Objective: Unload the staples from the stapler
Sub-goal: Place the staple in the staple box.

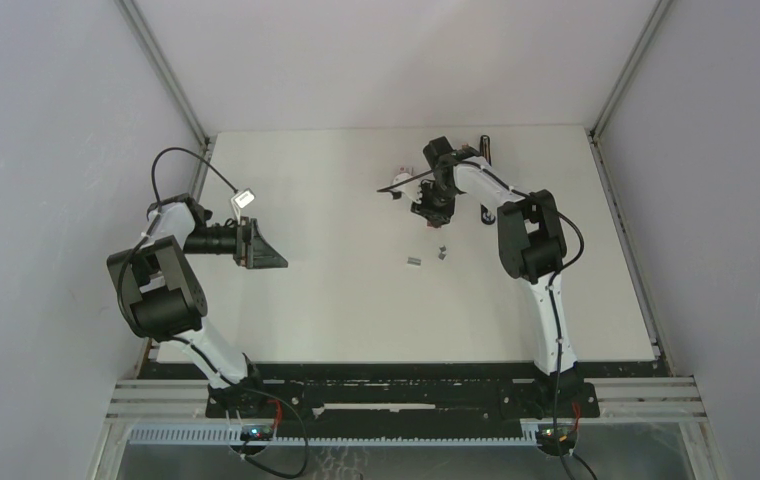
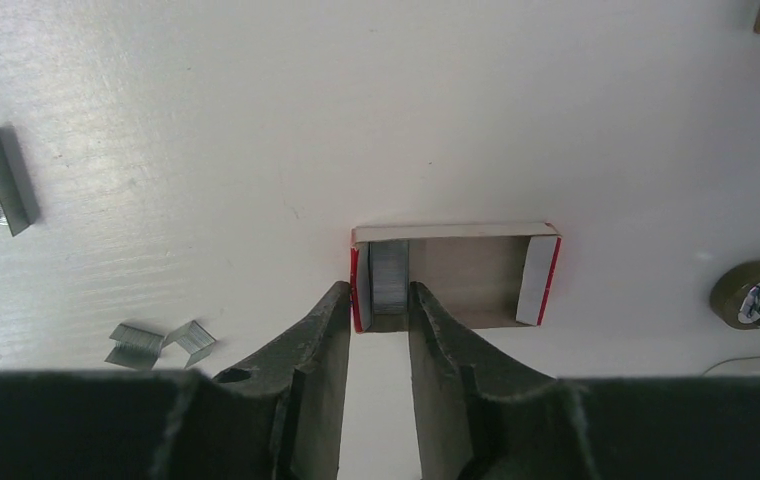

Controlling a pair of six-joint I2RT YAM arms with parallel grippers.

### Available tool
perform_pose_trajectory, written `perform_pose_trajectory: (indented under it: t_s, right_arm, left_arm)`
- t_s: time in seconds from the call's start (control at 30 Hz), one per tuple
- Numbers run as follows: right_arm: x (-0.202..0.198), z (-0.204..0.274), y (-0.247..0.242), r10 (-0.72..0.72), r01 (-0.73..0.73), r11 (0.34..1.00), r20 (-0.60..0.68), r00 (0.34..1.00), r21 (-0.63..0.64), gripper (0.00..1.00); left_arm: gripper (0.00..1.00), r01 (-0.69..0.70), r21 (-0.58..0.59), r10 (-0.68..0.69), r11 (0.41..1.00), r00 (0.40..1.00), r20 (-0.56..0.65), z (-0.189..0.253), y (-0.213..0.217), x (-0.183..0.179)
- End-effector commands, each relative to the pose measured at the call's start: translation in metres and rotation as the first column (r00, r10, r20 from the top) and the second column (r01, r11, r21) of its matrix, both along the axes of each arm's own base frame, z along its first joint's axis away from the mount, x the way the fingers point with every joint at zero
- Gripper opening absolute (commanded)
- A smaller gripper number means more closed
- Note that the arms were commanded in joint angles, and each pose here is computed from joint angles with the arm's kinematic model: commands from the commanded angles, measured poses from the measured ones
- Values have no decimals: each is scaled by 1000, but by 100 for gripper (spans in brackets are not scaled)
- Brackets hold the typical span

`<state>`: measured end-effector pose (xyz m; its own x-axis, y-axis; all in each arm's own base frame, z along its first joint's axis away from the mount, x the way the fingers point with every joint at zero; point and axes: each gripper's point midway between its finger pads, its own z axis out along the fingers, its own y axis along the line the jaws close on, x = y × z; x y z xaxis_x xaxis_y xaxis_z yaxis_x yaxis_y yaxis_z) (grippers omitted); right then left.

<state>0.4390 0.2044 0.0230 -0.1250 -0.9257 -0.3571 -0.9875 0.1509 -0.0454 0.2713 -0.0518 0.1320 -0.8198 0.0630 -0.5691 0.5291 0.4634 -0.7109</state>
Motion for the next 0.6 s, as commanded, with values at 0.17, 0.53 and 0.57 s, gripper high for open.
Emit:
perform_pose_trajectory:
  t_s: [0.17, 0.53, 0.57]
  right_arm:
    - [9, 12, 7, -11, 10, 1000, 25, 1000, 14, 24]
    - [12, 20, 14, -54, 53, 998, 37, 998, 31, 35]
    - [12, 21, 16, -56, 55, 998, 39, 998, 33, 40]
  left_arm:
    - [100, -1, -7, 2, 1000, 996, 89, 17, 4, 16]
    - [100, -3, -8, 3, 1000, 996, 89, 17, 4, 16]
    - [100, -3, -8, 3, 1000, 996, 89, 17, 4, 16]
